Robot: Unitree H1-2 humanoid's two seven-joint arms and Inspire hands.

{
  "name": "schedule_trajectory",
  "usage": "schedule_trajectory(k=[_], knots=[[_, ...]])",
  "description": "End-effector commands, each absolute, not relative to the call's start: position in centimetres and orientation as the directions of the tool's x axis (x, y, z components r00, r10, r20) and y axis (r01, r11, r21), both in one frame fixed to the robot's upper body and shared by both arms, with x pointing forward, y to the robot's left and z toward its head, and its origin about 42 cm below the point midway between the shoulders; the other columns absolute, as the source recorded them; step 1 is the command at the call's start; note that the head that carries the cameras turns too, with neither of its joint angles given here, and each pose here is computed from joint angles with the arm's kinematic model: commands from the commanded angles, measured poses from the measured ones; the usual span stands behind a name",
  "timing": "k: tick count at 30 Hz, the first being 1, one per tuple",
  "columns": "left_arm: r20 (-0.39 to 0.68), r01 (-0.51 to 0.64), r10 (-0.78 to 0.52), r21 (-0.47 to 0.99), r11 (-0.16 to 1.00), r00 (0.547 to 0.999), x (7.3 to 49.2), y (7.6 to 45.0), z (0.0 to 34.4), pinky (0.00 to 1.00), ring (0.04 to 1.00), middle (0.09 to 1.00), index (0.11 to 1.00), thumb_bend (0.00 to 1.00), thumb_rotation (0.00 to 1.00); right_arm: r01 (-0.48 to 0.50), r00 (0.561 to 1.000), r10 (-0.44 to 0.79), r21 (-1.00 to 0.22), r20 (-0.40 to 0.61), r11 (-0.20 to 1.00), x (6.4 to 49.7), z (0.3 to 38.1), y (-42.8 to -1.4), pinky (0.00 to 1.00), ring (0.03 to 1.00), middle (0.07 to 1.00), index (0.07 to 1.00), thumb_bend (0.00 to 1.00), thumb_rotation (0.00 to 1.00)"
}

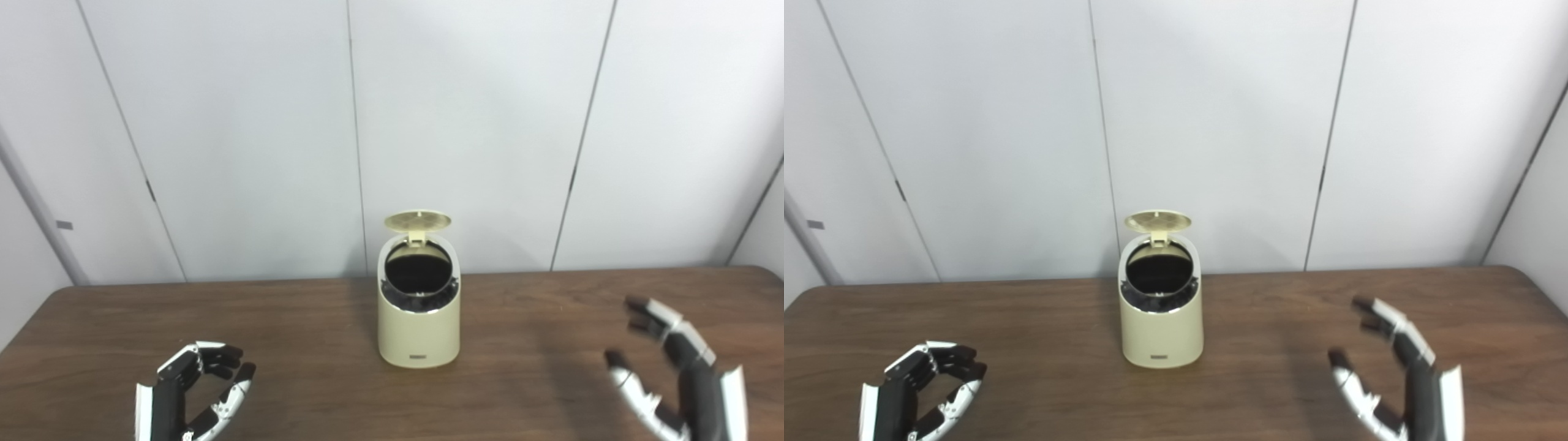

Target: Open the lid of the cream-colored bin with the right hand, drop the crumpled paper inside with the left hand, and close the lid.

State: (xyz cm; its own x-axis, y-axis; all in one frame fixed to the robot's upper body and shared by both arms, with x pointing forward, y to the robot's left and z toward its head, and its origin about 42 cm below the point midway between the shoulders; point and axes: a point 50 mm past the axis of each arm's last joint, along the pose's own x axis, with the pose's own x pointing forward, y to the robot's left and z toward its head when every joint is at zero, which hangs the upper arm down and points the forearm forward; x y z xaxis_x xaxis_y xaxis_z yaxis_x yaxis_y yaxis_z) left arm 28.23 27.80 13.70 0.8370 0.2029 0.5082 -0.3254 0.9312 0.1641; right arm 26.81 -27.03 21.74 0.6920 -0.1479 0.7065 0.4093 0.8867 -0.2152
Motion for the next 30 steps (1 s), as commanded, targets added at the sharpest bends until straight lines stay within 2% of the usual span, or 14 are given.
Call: schedule_trajectory(k=[1,5,8,9,14,17,21,24,29,30], knots=[[0.525,-0.311,0.191,0.150,0.938,0.830,28.1,27.1,13.8,0.44,0.518,0.555,0.488,0.48,0.06,0.424,0.646,-0.101,-0.246,0.757,0.872,27.5,25.1,-26.7,0.64,0.757,0.756,0.709,0.25,0.66],[0.522,-0.313,0.184,0.170,0.935,0.833,28.2,27.1,13.6,0.43,0.515,0.555,0.488,0.48,0.06,0.451,0.619,0.007,-0.362,0.786,0.816,28.8,29.2,-26.5,0.63,0.760,0.754,0.702,0.29,0.72],[0.522,-0.314,0.179,0.182,0.932,0.834,28.3,27.1,13.5,0.42,0.511,0.551,0.488,0.48,0.06,0.476,0.624,0.086,-0.465,0.777,0.747,29.5,32.5,-25.6,0.62,0.760,0.760,0.728,0.36,0.66],[0.521,-0.313,0.178,0.184,0.932,0.835,28.3,27.1,13.5,0.42,0.511,0.551,0.488,0.48,0.06,0.483,0.634,0.113,-0.506,0.765,0.715,29.8,33.5,-25.3,0.61,0.759,0.764,0.733,0.40,0.67],[0.515,-0.310,0.168,0.202,0.929,0.841,28.4,27.1,13.3,0.41,0.508,0.550,0.488,0.48,0.06,0.471,0.681,0.237,-0.663,0.693,0.582,31.0,37.4,-24.0,0.68,0.818,0.838,0.810,0.72,0.87],[0.513,-0.310,0.167,0.207,0.928,0.842,28.5,27.0,13.2,0.41,0.509,0.549,0.488,0.48,0.06,0.433,0.705,0.292,-0.719,0.646,0.544,31.9,39.0,-23.3,0.68,0.830,0.848,0.830,0.84,0.90],[0.511,-0.310,0.168,0.206,0.928,0.843,28.5,26.9,13.1,0.42,0.510,0.548,0.488,0.48,0.06,0.394,0.727,0.351,-0.776,0.591,0.492,33.0,40.5,-22.5,0.71,0.863,0.872,0.848,0.91,0.88],[0.511,-0.309,0.169,0.201,0.930,0.843,28.4,26.8,13.1,0.42,0.510,0.546,0.488,0.48,0.06,0.372,0.738,0.381,-0.807,0.557,0.458,33.8,41.3,-21.7,0.73,0.892,0.899,0.872,0.97,0.91],[0.512,-0.311,0.172,0.200,0.929,0.842,28.3,26.6,13.1,0.42,0.503,0.540,0.488,0.48,0.06,0.366,0.748,0.410,-0.840,0.522,0.401,35.2,41.5,-20.3,0.86,0.952,0.946,0.923,0.94,0.92],[0.511,-0.312,0.173,0.200,0.929,0.842,28.3,26.6,13.0,0.42,0.505,0.541,0.488,0.48,0.06,0.371,0.754,0.411,-0.848,0.513,0.377,35.6,41.5,-19.9,0.88,0.965,0.952,0.929,0.94,0.95]])
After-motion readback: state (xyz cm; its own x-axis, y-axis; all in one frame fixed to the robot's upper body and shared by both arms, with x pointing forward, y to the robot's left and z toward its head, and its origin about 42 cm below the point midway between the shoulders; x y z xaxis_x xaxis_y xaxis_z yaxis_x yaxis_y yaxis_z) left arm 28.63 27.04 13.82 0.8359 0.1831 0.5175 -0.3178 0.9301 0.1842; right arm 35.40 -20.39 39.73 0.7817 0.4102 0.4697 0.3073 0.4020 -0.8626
